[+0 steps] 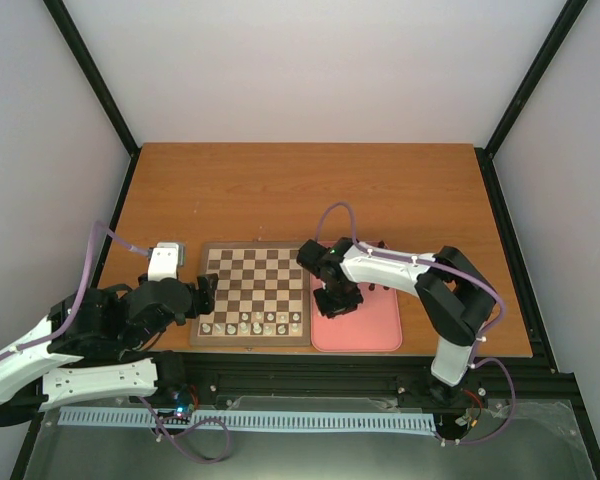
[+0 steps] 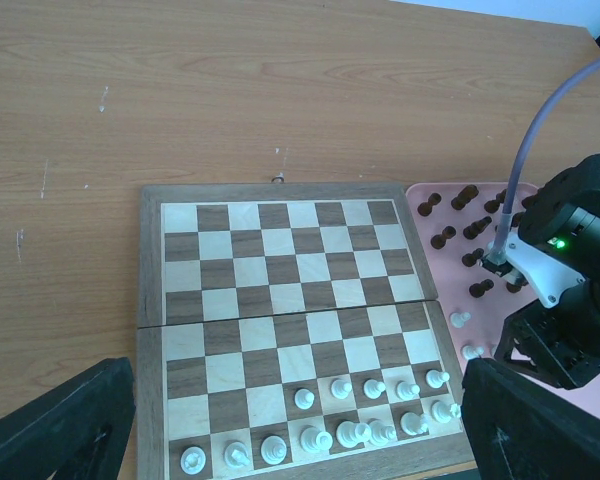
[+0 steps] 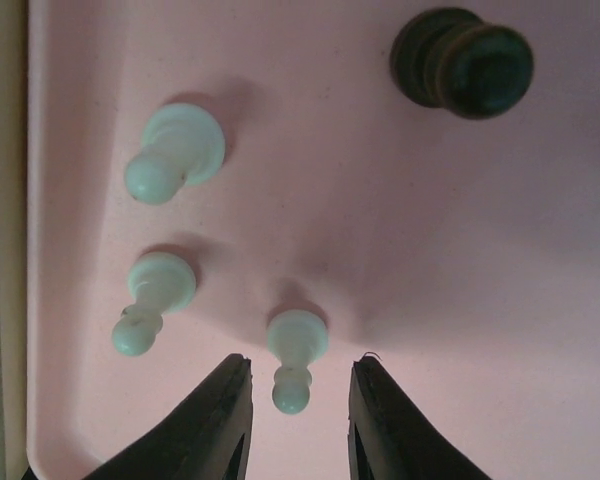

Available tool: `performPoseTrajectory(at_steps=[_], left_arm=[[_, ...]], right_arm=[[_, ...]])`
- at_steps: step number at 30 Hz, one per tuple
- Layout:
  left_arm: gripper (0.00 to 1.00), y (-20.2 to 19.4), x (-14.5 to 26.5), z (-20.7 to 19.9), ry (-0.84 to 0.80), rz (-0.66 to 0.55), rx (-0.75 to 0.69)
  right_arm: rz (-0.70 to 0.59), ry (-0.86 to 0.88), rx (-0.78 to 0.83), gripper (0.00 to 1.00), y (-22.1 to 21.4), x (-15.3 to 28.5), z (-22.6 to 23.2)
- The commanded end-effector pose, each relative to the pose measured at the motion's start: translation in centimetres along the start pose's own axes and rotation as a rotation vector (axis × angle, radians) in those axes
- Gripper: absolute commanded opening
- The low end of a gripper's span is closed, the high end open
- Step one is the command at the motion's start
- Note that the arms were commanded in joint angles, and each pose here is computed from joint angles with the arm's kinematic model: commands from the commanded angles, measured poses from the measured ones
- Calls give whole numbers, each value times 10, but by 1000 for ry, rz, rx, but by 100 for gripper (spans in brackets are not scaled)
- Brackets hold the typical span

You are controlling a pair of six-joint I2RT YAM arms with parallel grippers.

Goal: Set up the chess pieces on the board
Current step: Pick up the chess piece from the storage box.

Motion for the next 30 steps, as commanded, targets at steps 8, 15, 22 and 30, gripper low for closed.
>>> performPoseTrajectory(at_steps=[8,15,22,30], left_arm=[[100,2,2,3,5,-13,3],[100,1,2,4,4,-15,7],[100,1,2,5,2,-15,7],[100,6,8,9,1,-29,11]], right_arm=[[-1,-39,11,16,4,-9,-4],[-15,-51,11,3,5,-2,-6],[-103,-34,7,3,14,46,1],[-186,73,59,3,36,98,51]])
Point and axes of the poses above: each gripper's point midway between its finger pads, its own x axis back along the fingers, its own z axis along the line the jaws close on, y = z × x, the point moved 5 cm from there along x, back along the fingers, and after that the axes turned 2 degrees about -x, right-handed, at the moved point
